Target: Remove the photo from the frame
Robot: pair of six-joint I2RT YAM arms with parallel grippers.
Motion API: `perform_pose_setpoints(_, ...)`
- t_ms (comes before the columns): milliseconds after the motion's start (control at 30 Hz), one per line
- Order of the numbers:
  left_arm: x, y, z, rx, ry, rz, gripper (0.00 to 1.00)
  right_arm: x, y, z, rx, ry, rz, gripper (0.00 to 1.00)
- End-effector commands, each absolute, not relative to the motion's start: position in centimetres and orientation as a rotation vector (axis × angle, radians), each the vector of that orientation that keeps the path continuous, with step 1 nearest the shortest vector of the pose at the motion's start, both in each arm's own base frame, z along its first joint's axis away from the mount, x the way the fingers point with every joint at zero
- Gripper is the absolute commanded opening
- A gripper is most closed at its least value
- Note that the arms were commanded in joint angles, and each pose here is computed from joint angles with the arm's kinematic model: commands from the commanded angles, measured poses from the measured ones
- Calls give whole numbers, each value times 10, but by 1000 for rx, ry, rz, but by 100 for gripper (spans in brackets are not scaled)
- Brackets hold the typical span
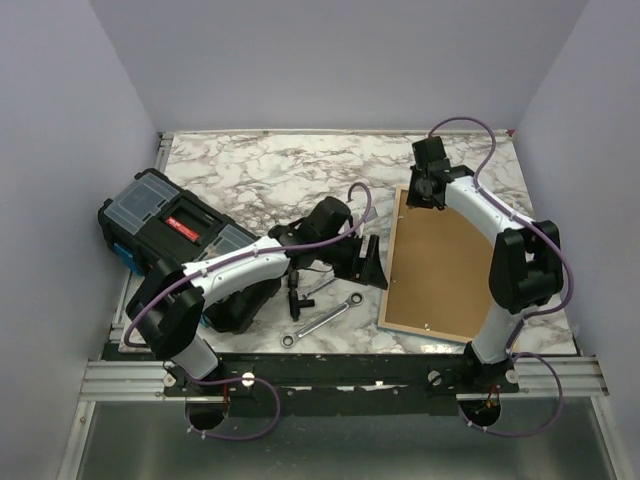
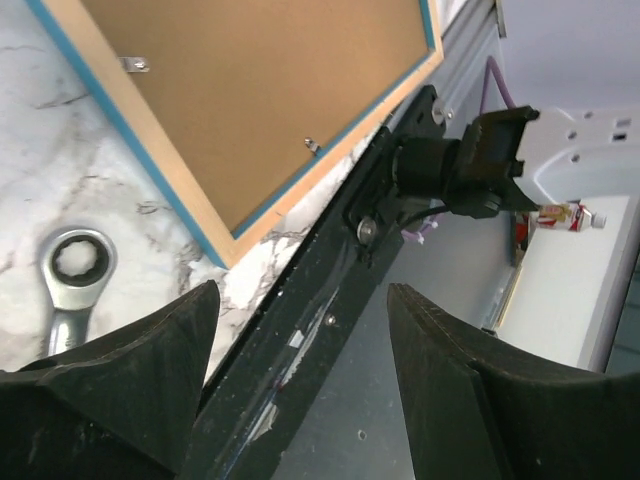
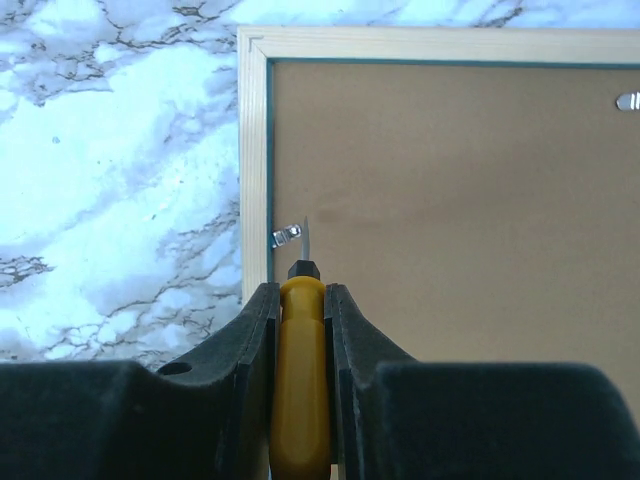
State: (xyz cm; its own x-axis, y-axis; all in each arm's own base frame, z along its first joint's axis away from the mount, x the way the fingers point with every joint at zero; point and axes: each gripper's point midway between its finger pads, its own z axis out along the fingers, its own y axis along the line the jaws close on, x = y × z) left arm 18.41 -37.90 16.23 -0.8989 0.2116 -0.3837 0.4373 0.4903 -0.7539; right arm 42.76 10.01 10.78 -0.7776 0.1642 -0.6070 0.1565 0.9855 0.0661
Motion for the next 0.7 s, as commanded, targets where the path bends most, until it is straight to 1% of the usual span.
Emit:
perform_pose_setpoints(0, 169, -388, 183, 675, 2381, -1439, 71, 448, 109, 113, 176, 2455, 38, 0)
perform_pose_setpoints(333, 178, -382, 186, 680, 2376, -1342, 72, 450, 118, 99, 153, 2496, 82, 1)
perform_pose_setpoints(667, 179, -384, 185, 676, 2383, -1347, 72, 438, 119, 85, 149, 2540, 99, 1)
